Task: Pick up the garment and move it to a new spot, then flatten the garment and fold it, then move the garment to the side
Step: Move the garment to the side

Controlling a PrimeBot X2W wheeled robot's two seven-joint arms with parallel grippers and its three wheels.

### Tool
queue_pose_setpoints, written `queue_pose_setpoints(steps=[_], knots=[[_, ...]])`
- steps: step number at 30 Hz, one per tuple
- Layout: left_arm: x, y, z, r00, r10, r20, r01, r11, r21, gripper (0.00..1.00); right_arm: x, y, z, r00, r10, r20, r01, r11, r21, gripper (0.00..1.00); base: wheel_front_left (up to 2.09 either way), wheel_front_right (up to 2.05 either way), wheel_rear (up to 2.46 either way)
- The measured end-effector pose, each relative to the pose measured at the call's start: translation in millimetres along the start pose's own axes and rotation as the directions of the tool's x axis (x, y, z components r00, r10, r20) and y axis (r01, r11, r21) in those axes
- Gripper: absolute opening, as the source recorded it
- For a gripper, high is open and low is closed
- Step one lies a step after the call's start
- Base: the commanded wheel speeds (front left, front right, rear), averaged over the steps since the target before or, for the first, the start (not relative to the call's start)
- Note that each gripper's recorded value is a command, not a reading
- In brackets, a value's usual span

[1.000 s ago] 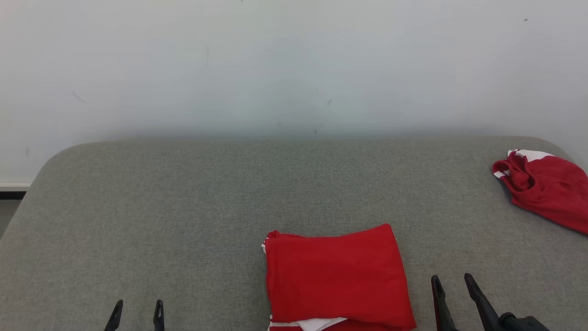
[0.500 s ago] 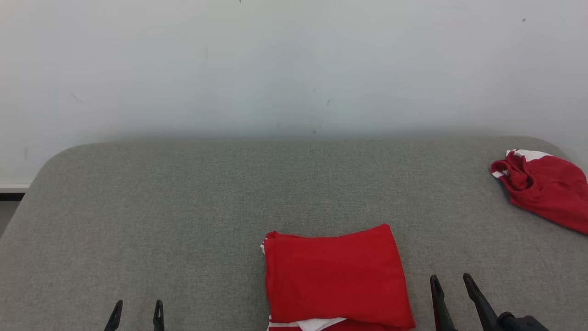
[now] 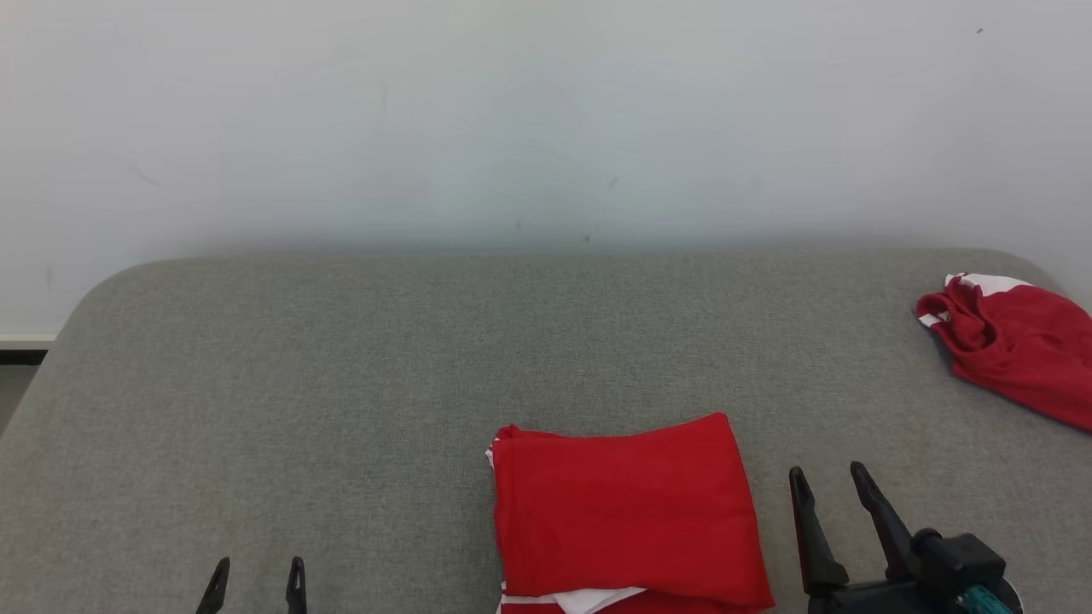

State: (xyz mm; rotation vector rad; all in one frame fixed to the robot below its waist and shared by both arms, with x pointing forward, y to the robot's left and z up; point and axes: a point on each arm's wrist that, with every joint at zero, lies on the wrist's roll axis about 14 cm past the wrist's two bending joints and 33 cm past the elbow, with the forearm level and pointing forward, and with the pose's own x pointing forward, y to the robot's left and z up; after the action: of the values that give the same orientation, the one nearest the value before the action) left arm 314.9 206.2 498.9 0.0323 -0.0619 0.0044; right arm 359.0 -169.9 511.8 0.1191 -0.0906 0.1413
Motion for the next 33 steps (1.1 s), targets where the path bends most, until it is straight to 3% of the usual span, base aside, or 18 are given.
queue_pose_setpoints(steps=[3, 11, 24, 25, 26, 27, 33], knots=[[0.1, -0.4, -1.1, 1.0, -0.001, -0.004, 0.001, 1.0, -0.001, 1.0, 13.5, 3.0, -2.8, 1.0, 0.023, -0.017, -0.023, 1.0, -0.013, 1.0, 0.0, 0.0, 0.0], [3.1, 1.7, -1.9, 1.0, 0.002, -0.007, -0.002, 1.0, -0.001, 1.0, 42.1, 7.0, -46.3, 0.971, 0.045, -0.233, -0.049, 0.999, -0.008, 1.0, 0.0, 0.0, 0.0], [1.3, 10.3, -13.4, 0.998, 0.03, -0.048, -0.03, 1.0, 0.0, 1.0, 31.6, 14.6, -124.1, 0.86, 0.059, -0.507, -0.057, 0.998, 0.018, 1.0, 0.0, 0.0, 0.0], [1.8, 10.2, -13.6, 0.998, 0.03, -0.048, -0.03, 1.0, -0.001, 1.0, 31.5, 16.8, -126.1, 0.856, 0.064, -0.513, -0.059, 0.998, 0.026, 0.96, 0.0, 0.0, 0.0], [2.6, 10.1, -13.5, 0.998, 0.03, -0.048, -0.03, 1.0, 0.0, 1.0, 32.7, 19.4, -126.8, 0.855, 0.07, -0.514, -0.06, 0.998, 0.035, 0.39, 0.0, 0.0, 0.0], [3.5, 9.9, -13.5, 0.998, 0.031, -0.048, -0.031, 1.0, -0.001, 1.0, 34.0, 21.7, -127.6, 0.852, 0.076, -0.518, -0.066, 0.997, 0.038, 0.0, 0.0, 0.0, 0.0], [11.9, 6.1, -14.0, 0.998, 0.032, -0.049, -0.032, 0.999, -0.009, 1.0, 56.6, 24.7, -117.3, 0.866, 0.102, -0.489, -0.109, 0.994, 0.015, 0.0, 0.0, 0.0, 0.0]])
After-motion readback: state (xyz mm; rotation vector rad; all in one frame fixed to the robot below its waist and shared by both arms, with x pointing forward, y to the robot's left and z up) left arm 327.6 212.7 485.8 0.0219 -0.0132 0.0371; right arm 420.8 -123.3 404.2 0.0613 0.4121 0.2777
